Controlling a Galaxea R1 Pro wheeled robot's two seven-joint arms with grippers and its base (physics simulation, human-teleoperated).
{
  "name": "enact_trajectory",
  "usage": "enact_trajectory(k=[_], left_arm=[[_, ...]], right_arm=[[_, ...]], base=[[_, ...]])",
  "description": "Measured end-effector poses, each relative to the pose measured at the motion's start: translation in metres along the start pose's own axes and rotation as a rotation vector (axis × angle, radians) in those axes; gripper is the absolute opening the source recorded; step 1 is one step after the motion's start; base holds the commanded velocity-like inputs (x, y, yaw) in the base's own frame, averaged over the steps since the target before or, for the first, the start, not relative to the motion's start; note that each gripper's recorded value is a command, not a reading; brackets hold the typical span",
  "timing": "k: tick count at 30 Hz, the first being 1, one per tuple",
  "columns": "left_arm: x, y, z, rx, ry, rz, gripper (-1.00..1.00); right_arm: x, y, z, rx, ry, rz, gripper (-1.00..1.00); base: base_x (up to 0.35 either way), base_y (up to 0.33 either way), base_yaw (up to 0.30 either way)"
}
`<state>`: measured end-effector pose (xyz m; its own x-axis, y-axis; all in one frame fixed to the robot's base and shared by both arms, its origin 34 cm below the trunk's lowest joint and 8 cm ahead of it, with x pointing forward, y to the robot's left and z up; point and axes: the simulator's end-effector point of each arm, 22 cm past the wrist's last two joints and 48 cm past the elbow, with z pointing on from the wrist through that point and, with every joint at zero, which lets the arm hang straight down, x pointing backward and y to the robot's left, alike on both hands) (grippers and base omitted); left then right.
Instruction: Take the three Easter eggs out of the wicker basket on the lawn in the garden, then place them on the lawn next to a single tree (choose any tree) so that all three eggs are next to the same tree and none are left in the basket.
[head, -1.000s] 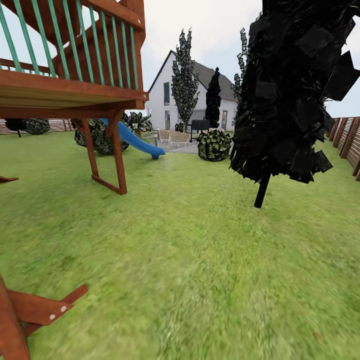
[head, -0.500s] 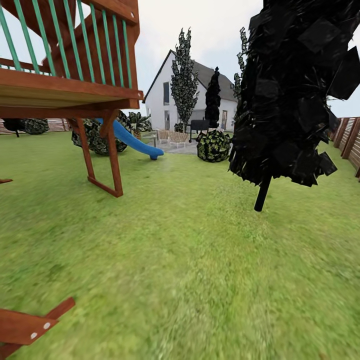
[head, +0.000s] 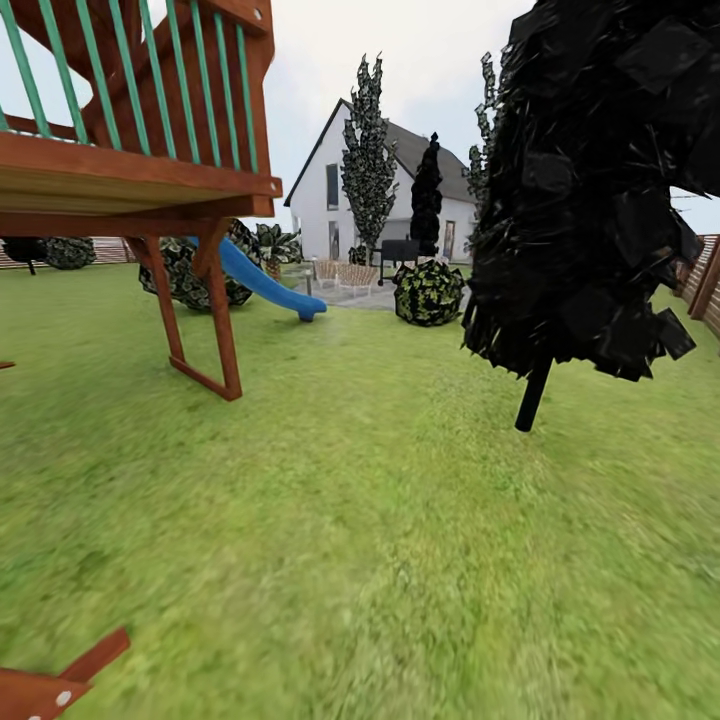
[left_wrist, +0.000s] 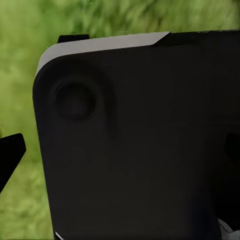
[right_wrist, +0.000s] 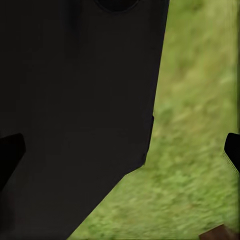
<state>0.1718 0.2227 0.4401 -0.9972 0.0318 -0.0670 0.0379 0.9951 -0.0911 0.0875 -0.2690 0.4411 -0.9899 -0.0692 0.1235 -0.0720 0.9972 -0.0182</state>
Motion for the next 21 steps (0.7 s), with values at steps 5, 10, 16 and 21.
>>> enact_trajectory(k=[5,10,16,21], left_arm=[[0.0,0.0,0.0,0.0,0.0,0.0,1.0],[0.001,-0.0002,0.0,0.001,0.002,0.001,1.0],[0.0008,-0.0002,0.0,0.001,0.002,0.001,1.0],[0.0008,-0.0002,0.0,0.001,0.002,0.001,1.0]], right_arm=[[-0.0001,-0.0002,0.0,0.0,0.0,0.0,1.0],[0.0001,-0.0002,0.0,0.0,0.0,0.0,1.0],[-0.0001,-0.0001,0.0,0.0,0.0,0.0,1.0],[0.0002,-0.0002,0.0,0.0,0.0,0.0,1.0]], base=[[0.328,0.091,0.0],[0.328,0.123,0.0],[0.328,0.133,0.0],[0.328,0.132,0.0]])
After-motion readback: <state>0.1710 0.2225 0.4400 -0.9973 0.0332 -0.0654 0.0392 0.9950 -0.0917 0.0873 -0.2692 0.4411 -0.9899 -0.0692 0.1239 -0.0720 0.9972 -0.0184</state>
